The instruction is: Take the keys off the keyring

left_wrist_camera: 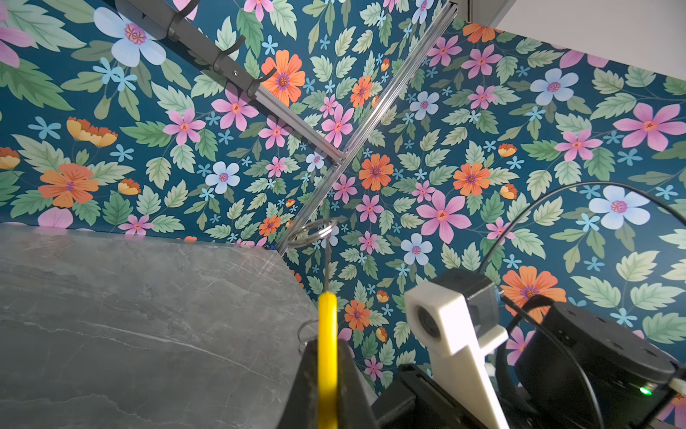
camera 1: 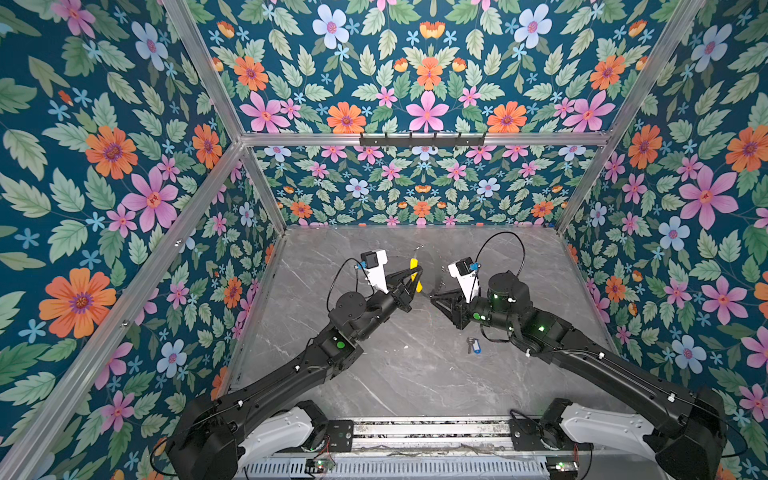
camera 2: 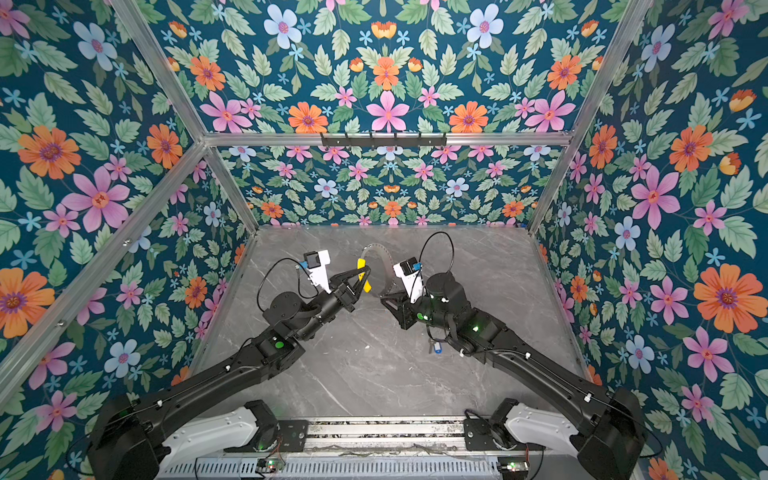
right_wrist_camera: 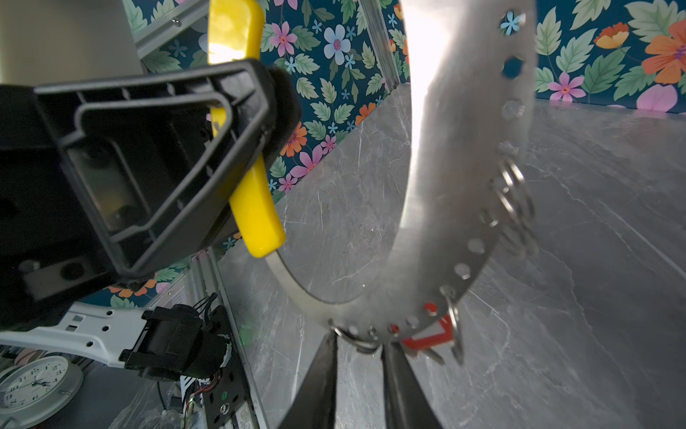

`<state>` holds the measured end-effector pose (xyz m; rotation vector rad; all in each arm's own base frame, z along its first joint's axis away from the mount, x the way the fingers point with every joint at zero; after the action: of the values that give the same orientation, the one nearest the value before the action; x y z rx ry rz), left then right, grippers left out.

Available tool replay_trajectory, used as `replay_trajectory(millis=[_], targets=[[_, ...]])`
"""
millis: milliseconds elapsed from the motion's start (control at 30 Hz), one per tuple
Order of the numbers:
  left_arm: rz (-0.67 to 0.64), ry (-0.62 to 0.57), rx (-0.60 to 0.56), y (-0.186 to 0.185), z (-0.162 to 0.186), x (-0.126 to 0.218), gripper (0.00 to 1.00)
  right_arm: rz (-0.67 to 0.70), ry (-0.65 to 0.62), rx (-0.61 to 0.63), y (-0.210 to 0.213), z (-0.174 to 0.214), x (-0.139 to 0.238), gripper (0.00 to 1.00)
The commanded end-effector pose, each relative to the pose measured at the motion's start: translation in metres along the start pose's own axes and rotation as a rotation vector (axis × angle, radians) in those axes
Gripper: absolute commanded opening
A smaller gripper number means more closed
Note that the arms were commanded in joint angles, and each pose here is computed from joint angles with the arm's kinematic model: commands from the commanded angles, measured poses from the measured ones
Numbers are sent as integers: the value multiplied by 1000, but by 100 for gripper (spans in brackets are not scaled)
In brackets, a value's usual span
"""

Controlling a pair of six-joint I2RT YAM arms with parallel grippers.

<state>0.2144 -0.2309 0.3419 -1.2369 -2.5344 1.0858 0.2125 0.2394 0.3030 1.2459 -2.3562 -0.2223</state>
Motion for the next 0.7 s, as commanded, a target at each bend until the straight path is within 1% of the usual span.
replay_trajectory(millis=[0,67,200,333,433,667], targets=[[46,-26,5,-8,-6,0,0,-6,-26,24,2,-5,0,20],[48,-26,6,-8,-5,-1,0,-15,-26,28,3,-5,-1,17],[45,-32,8,-8,-6,0,0,-27,-22,29,5,-5,-2,14],[46,-32,7,-8,-6,0,0,-26,-21,33,6,-5,-3,8],[43,-33,10,-8,-6,0,0,-24,-21,35,6,-5,-3,0],[8,-48,18,-3,-7,2,0,-10,-27,52,9,-5,0,0]])
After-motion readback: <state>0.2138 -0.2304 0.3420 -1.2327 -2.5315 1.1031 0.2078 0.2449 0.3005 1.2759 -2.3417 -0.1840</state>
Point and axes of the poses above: each gripper's point midway between its finger pads, its own x axis back along the fingers, its own y axis along the line the jaws close on, z = x × y, the point moved 7 cm from there along x, back along the fingers, and after that the axes turned 3 degrees about x, right-handed, at the moved point
